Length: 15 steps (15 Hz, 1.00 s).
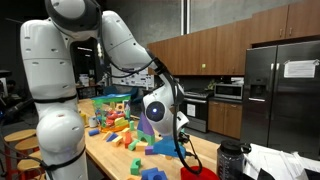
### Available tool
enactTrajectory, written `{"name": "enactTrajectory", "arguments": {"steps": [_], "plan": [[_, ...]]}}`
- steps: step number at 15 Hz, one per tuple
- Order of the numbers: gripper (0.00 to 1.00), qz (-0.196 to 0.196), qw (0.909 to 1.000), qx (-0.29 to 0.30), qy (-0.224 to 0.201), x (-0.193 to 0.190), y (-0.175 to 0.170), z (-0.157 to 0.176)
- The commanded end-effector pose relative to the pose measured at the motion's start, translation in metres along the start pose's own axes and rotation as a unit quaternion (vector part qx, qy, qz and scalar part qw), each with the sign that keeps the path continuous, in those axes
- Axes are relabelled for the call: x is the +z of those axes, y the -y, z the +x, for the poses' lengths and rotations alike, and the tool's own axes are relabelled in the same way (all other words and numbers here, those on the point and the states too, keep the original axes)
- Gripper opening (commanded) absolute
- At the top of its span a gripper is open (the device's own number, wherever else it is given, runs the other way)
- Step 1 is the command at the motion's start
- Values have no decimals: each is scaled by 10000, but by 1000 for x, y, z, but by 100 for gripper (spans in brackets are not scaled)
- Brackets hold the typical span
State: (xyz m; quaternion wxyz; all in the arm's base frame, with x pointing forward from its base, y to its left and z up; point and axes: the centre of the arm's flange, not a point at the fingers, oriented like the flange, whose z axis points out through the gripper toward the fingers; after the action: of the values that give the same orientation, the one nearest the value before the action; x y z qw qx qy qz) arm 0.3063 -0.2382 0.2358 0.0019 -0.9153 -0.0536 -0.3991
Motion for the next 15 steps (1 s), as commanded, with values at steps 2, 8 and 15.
{"name": "enactTrajectory", "arguments": {"steps": [2, 8, 15], "plan": [[16, -19, 9995, 284, -137, -1, 1, 6], [16, -4, 9987, 493, -159, 0, 1, 8], [41, 51, 9989, 458, -54, 2, 2, 4]]}}
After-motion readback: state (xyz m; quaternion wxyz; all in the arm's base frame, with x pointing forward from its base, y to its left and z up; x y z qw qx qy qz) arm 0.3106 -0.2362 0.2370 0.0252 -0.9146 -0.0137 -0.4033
